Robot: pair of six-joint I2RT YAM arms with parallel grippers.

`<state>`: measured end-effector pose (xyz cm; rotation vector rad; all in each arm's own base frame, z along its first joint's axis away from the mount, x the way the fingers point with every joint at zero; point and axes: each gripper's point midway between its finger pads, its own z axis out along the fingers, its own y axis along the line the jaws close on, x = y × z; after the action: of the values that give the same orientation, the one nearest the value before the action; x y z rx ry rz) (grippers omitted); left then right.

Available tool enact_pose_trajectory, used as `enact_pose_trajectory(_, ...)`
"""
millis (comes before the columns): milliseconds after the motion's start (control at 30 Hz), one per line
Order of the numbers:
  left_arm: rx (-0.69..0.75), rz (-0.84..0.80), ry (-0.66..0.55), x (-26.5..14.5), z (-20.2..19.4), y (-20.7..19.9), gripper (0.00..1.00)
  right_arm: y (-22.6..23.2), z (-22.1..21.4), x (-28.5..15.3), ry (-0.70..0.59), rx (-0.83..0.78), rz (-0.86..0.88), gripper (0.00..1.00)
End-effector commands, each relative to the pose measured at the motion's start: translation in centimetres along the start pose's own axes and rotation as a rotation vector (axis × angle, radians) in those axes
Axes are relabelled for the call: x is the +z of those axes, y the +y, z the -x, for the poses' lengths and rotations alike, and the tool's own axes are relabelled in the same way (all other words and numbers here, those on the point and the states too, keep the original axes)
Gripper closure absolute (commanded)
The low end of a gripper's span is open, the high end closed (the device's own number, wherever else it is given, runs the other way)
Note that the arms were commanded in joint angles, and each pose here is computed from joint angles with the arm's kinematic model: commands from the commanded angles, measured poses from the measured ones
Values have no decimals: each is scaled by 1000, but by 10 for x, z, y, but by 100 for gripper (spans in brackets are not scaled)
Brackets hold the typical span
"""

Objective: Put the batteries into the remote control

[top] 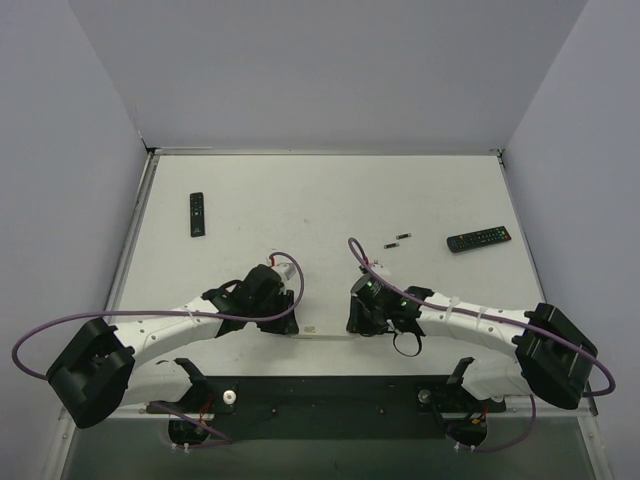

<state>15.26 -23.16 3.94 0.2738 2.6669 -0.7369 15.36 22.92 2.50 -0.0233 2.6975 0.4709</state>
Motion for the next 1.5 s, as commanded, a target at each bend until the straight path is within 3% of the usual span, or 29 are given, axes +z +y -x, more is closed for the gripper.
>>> enact_pose_trajectory(0, 28, -57, -47, -4, 19, -19, 63, 4, 4, -1, -2, -18, -12, 71)
enact_pose_trajectory(1133, 38, -76, -44, -3, 19, -25, 70, 33, 12, -3, 10, -98, 10, 76)
enact_pose_trajectory(1467, 37, -64, -44, -3, 18, -23, 75, 22, 10, -1, 16, -84, -34, 76)
